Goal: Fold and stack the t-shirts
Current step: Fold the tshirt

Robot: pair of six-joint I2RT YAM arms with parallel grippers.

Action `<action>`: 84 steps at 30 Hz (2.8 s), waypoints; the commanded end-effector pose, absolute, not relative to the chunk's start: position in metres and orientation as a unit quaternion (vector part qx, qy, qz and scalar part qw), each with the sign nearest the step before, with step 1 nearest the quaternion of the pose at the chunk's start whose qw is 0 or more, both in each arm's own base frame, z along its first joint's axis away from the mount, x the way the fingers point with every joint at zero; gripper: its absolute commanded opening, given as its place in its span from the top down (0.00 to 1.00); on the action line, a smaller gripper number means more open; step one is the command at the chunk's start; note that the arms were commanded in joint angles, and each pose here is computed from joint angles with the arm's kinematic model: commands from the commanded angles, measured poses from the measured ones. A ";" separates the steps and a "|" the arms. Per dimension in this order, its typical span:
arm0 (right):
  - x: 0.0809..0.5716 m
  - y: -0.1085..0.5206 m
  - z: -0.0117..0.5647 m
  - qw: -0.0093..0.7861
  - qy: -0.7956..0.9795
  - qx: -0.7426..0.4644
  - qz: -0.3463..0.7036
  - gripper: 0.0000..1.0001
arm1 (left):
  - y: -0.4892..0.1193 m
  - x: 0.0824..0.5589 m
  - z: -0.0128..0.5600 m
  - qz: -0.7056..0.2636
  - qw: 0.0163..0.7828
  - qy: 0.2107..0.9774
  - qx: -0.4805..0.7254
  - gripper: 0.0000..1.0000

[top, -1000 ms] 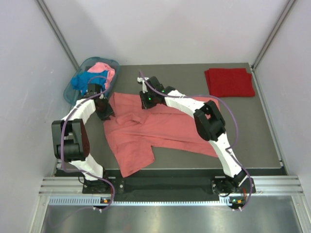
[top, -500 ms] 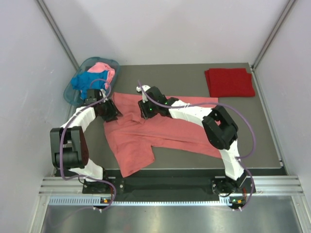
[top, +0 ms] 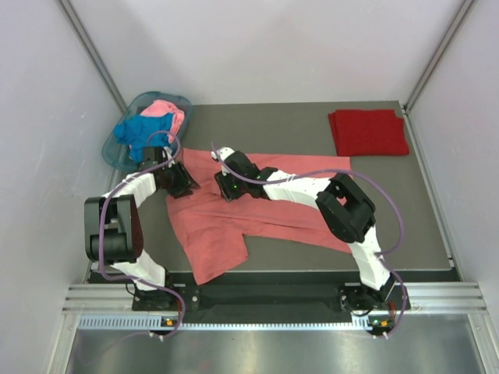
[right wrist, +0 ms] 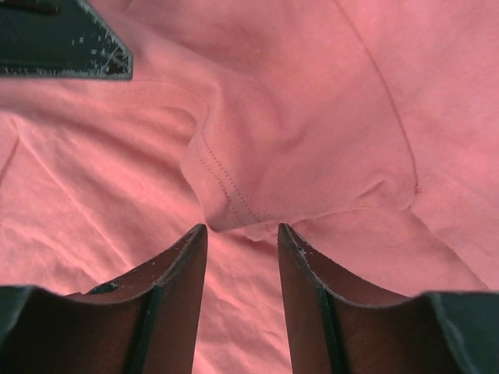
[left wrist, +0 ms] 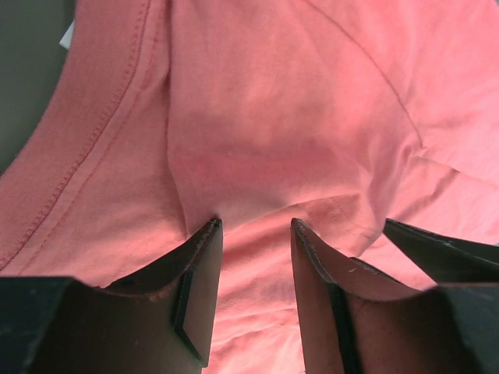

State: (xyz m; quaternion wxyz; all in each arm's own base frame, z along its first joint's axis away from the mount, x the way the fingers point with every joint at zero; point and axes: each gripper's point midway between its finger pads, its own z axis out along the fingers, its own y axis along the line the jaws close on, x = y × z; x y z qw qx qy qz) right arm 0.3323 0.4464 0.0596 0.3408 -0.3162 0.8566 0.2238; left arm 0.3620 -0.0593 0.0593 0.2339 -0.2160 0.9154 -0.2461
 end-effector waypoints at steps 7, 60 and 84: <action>0.338 0.457 0.046 0.358 0.851 -0.320 0.214 0.63 | -0.035 0.365 0.064 -0.183 0.258 0.919 -0.234 0.55; 0.322 0.434 0.057 0.366 0.842 -0.337 0.207 0.98 | -0.029 0.368 0.066 -0.161 0.231 0.928 -0.246 1.00; 0.296 0.430 0.075 0.351 0.841 -0.330 0.246 1.00 | -0.024 0.339 0.057 -0.128 0.189 0.940 -0.254 1.00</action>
